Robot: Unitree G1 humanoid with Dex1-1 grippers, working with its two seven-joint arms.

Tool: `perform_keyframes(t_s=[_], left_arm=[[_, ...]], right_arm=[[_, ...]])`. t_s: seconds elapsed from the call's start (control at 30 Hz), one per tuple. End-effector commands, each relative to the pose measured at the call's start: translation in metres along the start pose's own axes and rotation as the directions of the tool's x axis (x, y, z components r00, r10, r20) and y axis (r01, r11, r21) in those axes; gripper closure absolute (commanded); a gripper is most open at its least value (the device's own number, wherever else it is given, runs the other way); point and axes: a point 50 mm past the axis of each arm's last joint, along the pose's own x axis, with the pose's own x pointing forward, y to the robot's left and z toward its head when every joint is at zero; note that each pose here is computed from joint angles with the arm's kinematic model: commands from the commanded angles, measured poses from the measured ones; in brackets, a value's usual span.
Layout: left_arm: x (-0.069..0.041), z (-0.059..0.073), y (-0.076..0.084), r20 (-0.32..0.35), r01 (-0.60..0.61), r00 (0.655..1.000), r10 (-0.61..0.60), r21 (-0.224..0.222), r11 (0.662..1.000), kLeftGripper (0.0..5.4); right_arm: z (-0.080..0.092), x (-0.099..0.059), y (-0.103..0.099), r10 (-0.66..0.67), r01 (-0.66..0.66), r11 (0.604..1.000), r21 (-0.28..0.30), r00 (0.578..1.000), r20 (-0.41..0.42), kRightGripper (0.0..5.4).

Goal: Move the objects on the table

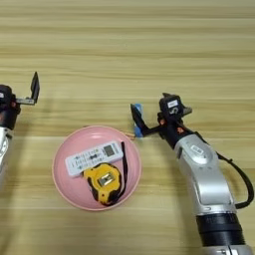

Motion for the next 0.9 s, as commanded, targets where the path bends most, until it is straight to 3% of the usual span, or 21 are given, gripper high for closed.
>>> perform_keyframes(t_s=[0.03,0.43,0.77,0.9], left_arm=[[0.002,0.001,-0.002,0.006,-0.001,1.000,0.001,0.000,1.000,0.00],[0.001,0.001,-0.001,0.007,0.000,1.000,0.000,0.002,1.000,0.00],[0.001,0.001,-0.001,0.009,0.003,1.000,-0.003,0.009,1.000,0.00],[0.001,0.001,0.000,0.009,0.000,1.000,0.000,0.009,1.000,0.00]], right_arm=[[-0.004,0.004,-0.008,-0.059,0.059,0.998,0.019,0.998,-0.027,0.04],[-0.020,0.010,-0.004,-0.064,0.069,0.997,0.047,0.994,-0.093,0.04],[-0.019,0.014,0.002,-0.038,0.040,0.999,0.024,0.996,-0.079,0.04],[-0.027,0.015,-0.001,-0.066,0.066,0.998,-0.004,0.989,-0.130,0.04]])
